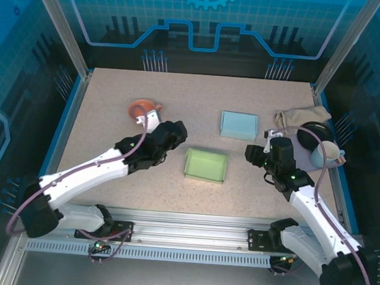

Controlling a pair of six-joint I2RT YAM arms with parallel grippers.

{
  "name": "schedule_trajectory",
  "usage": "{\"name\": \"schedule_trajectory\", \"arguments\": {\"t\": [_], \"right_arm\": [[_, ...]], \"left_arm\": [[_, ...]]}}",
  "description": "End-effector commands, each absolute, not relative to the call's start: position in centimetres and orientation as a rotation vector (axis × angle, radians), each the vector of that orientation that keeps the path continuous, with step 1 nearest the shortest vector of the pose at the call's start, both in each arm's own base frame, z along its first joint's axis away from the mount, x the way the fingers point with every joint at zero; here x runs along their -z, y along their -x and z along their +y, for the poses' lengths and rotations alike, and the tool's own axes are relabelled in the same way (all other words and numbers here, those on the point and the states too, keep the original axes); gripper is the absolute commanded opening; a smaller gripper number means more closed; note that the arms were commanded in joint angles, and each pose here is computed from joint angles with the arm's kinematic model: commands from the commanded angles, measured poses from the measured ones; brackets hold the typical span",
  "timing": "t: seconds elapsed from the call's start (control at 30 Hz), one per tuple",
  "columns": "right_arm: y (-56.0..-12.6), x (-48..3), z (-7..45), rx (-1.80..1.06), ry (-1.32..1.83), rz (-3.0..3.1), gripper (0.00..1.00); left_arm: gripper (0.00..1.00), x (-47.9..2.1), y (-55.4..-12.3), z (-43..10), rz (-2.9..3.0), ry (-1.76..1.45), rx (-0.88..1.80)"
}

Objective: Fold the paper box

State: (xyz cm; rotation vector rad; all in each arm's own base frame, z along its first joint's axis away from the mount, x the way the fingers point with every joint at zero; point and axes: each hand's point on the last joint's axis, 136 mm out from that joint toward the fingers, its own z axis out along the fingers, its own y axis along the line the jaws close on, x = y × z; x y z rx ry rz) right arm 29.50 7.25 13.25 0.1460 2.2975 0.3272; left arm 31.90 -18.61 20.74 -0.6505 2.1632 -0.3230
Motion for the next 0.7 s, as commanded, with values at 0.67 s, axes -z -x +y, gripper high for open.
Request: {"name": "schedule_trajectory", "arguments": {"t": [0.67], "right_arm": [[-30.4, -8.1, 17.6, -0.743, 0.182, 2.450, 0.50]], "left_arm": [[0.79, -11.8, -32.8, -27.4, 2.523, 0.864, 0.667]]}}
